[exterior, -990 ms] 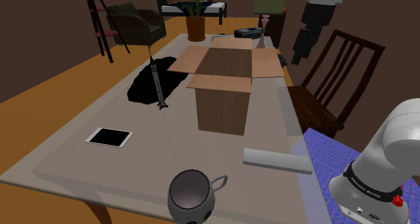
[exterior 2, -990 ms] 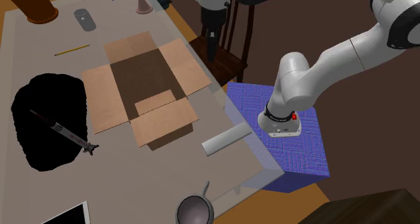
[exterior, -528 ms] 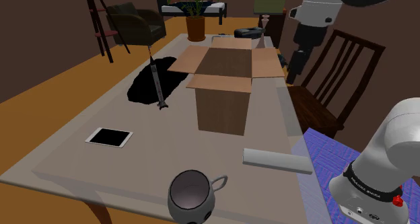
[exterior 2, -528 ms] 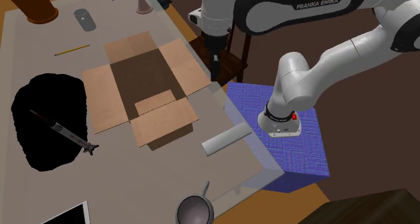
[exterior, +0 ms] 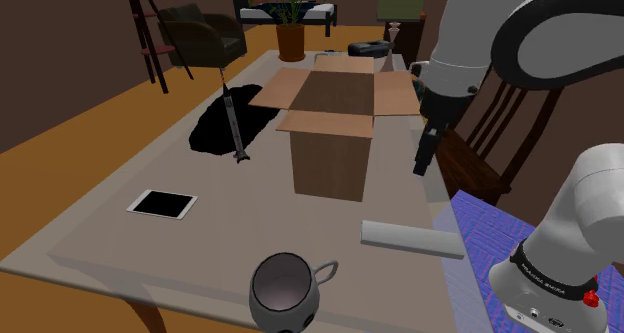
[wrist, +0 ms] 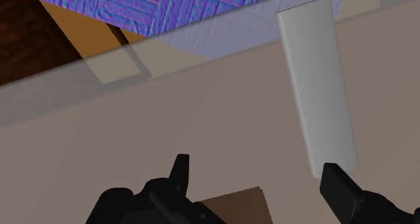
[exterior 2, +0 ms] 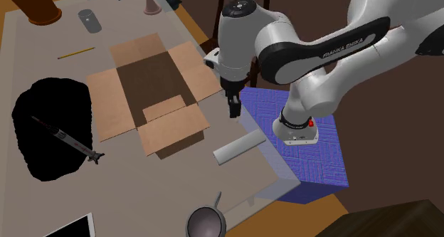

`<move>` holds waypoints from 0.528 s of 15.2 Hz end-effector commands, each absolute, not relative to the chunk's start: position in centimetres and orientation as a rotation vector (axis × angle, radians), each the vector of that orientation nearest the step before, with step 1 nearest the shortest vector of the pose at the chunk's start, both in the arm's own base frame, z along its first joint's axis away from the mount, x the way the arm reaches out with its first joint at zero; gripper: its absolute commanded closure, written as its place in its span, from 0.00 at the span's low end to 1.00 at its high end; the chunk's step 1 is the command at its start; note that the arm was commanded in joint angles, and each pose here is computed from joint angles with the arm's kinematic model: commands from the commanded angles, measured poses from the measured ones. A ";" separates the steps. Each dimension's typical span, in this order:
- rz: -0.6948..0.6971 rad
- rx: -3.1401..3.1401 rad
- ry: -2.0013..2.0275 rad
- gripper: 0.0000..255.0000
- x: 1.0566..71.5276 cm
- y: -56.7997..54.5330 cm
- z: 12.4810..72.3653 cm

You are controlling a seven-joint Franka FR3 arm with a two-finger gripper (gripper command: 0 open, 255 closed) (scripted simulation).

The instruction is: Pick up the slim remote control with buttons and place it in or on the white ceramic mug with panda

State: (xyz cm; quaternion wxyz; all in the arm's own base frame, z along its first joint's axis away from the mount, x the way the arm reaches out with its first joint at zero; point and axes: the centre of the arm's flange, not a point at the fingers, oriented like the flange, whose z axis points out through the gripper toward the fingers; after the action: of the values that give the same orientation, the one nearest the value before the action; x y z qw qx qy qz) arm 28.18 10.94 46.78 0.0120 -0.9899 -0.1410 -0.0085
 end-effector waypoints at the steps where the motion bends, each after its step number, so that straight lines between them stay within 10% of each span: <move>1: -0.026 -3.087 -0.487 0.00 27.1 12.5 44.9; 8: -0.012 -3.084 -0.658 0.00 23.8 18.5 38.3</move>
State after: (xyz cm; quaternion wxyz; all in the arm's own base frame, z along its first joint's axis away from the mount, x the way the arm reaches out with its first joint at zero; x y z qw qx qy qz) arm 24.35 17.50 39.33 -0.0039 -0.9796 -0.2010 -0.0051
